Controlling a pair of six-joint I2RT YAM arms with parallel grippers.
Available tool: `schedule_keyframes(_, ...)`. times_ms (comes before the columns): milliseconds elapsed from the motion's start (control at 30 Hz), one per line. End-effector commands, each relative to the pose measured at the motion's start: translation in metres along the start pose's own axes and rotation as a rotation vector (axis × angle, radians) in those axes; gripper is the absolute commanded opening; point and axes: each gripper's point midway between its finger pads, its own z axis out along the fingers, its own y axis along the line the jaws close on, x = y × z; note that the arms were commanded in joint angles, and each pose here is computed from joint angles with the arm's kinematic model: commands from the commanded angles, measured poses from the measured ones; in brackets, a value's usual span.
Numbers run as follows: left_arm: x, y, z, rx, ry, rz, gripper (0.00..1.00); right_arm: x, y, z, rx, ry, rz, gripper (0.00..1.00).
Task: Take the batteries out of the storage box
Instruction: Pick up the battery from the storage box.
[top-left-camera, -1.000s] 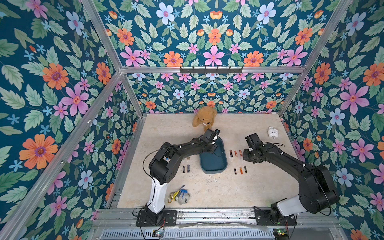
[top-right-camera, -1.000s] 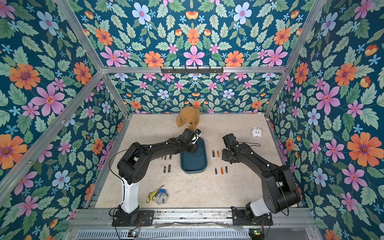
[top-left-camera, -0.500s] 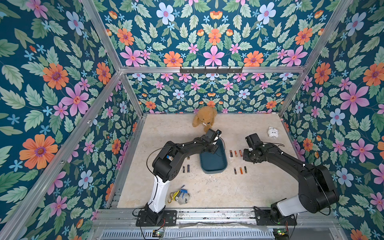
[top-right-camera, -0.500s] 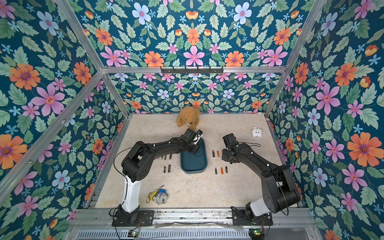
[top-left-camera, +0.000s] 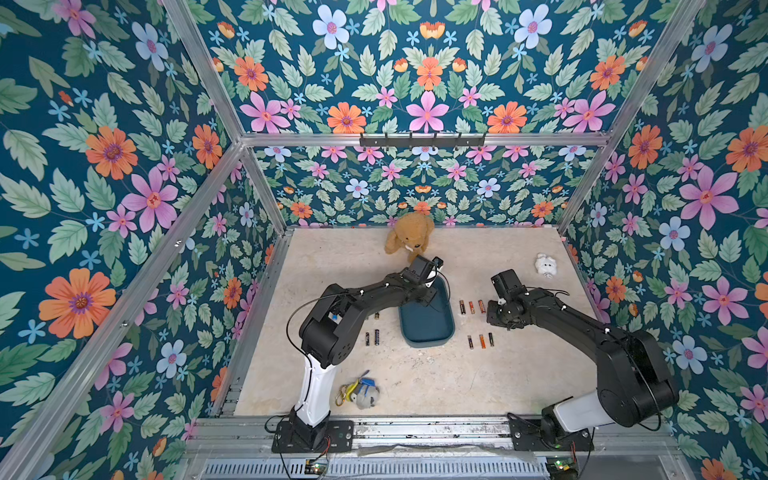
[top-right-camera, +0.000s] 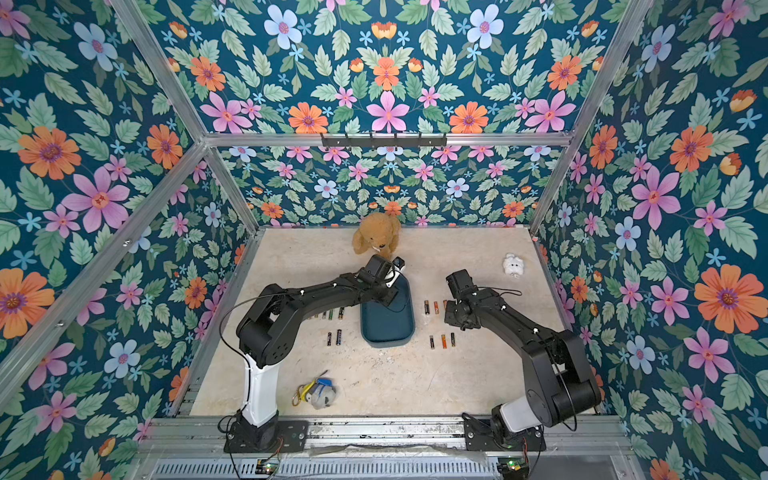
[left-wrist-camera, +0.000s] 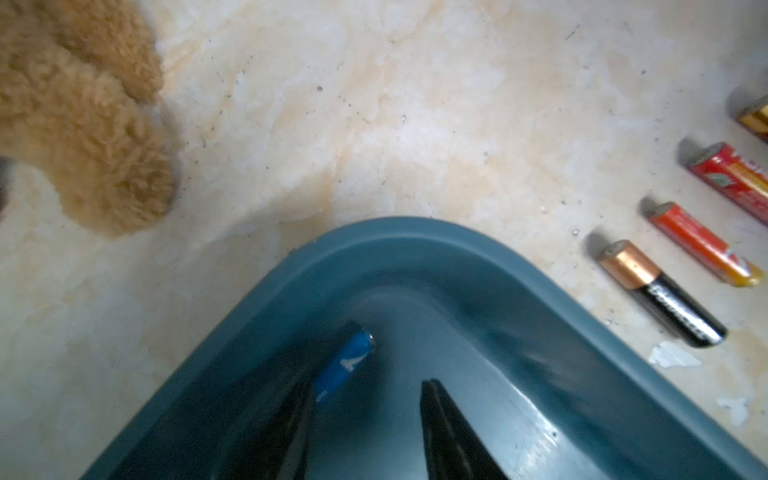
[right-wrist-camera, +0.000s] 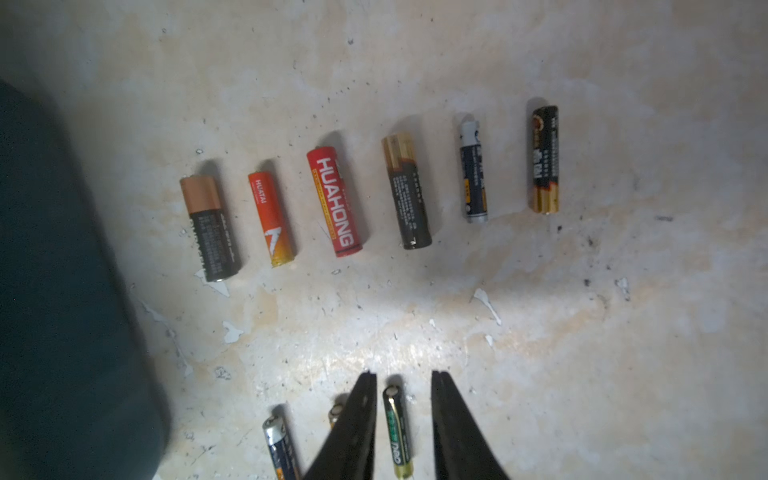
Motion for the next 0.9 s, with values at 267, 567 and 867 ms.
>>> schedule_keyframes(267,0.000,-0.002,0.013,0.007,0.007,0.029,0.48,0.001,0.000,0.002,-0.003,-0.003,0.005,0.29)
schedule_keyframes(567,-0.005,0.005,0.014,-0.031,-0.010,0.059,0.48,0.003,0.000,0.005,-0.006,0.005,0.010,0.29)
schedule_keyframes(867,0.010,0.005,0.026,-0.030,0.043,0.073,0.48,0.003,0.000,0.007,-0.005,0.008,0.009,0.29)
